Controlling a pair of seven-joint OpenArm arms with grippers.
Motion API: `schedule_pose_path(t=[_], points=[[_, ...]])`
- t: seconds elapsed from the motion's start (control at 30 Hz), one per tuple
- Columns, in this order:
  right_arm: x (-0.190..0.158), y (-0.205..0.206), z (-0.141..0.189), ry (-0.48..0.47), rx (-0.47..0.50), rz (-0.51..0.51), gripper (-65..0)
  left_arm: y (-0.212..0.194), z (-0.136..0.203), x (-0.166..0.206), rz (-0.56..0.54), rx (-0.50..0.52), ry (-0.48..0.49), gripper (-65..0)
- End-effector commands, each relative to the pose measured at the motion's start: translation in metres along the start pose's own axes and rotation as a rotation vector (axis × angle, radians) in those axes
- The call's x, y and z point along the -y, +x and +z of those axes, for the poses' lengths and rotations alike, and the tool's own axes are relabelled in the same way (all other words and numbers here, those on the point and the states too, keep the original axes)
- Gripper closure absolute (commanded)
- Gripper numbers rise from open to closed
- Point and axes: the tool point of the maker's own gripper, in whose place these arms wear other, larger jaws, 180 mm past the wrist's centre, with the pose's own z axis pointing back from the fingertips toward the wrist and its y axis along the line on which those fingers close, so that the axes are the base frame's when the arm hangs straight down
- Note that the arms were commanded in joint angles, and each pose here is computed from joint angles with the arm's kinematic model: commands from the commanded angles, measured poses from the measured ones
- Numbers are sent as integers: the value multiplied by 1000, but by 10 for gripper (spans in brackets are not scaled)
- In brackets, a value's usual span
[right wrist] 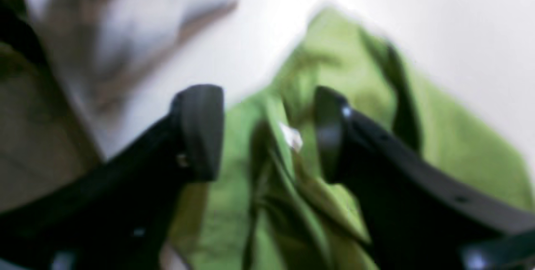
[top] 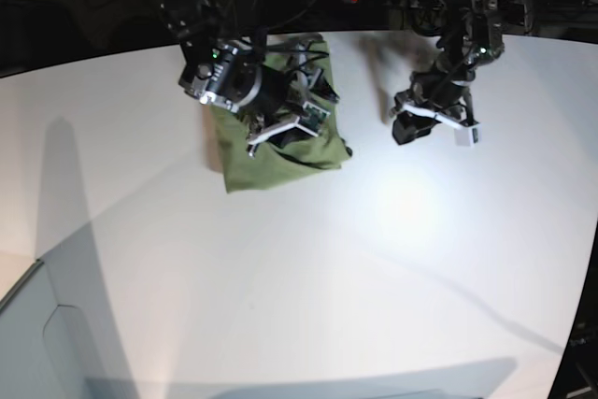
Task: Fold the T-shirt properly
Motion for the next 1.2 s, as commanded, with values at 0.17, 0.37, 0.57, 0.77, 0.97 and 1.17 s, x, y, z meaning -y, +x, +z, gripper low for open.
schedule_pose_path(t=[0.17, 0.37, 0.57, 0.77, 0.97, 1.17], points=[[34, 16, 55, -174, 78, 17, -377, 27, 27, -44, 29, 97, 104, -228], [61, -23, 83, -296, 2, -76, -377, 37, 40, -64, 45, 135, 158, -228], [57, -38, 76, -272, -32, -106, -377, 37, 38, -61, 45, 134, 150, -228], [48, -30, 65, -230, -15, -92, -376, 38, 38, -61, 45, 136, 152, -228], [22, -17, 52, -147, 11, -61, -125, 38, 39, -62, 46, 137, 155, -228], [-6, -11, 46, -78, 22, -54, 0, 37, 39, -62, 48, 135, 155, -228]])
